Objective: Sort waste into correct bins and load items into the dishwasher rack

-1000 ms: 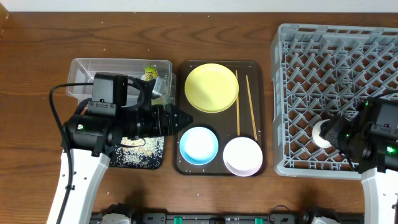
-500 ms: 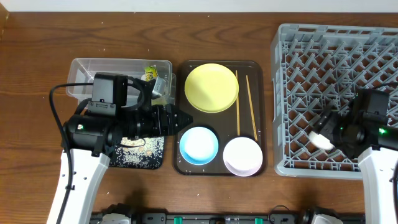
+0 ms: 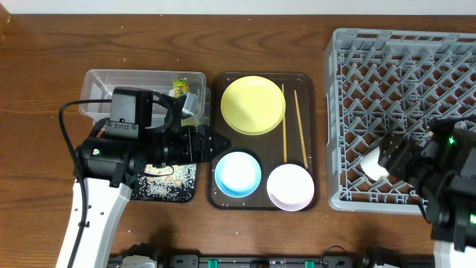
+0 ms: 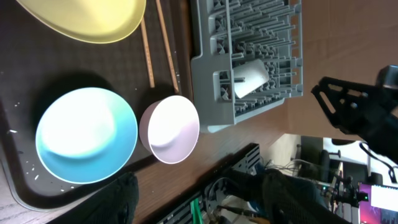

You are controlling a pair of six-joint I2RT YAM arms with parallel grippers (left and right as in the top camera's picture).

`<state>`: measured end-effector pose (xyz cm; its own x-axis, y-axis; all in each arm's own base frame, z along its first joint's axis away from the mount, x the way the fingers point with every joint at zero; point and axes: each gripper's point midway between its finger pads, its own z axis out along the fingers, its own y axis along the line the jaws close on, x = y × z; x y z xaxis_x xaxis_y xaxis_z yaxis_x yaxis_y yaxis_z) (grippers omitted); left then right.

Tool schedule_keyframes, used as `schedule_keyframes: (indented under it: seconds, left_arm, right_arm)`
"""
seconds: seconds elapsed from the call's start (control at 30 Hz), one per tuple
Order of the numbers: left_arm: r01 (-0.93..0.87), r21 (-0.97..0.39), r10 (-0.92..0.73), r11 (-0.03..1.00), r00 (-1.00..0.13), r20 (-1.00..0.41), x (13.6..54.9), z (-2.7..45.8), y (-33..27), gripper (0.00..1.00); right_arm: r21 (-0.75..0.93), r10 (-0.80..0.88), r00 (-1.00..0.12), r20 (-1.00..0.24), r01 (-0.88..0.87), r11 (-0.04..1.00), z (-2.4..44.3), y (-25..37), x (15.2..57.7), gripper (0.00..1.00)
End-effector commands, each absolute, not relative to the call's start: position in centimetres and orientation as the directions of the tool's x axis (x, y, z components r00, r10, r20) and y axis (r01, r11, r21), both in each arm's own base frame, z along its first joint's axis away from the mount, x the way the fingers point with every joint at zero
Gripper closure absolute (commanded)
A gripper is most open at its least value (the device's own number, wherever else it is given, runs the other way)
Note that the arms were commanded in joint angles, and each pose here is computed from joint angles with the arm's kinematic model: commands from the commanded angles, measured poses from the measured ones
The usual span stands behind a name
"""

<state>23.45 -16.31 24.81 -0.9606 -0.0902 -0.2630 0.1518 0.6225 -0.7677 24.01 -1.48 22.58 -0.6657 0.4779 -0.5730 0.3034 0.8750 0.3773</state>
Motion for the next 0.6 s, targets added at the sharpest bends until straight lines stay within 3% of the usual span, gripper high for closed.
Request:
schedule_keyframes:
  seconds: [0.0,0.43,0.57]
  left_arm:
    - [0.184,-0.755,-0.053,0.629,-0.959,-0.277,22.9,24.5,-16.8,0.34]
    - [0.255,-0.502,0.101,0.827,-0.945,-0.312,21.1,20.7,-17.4,0.34]
    - [0.202,-0.418,0.063,0.886,-0.944,-0.323,21.7,20.0,-16.1,0.34]
  right_arm:
    - [0.45,0.383,-0.698,-0.605,0.097,0.888,24.6,1.9,23.4,0.36]
    - [0.515,0.202,-0.763,-0.614,-0.193,0.835,25.3,6.6,21.4,0.3]
    - [0.498,0.124,-0.779,-0.615,-0.262,0.827,25.0,8.0,20.5,0.29]
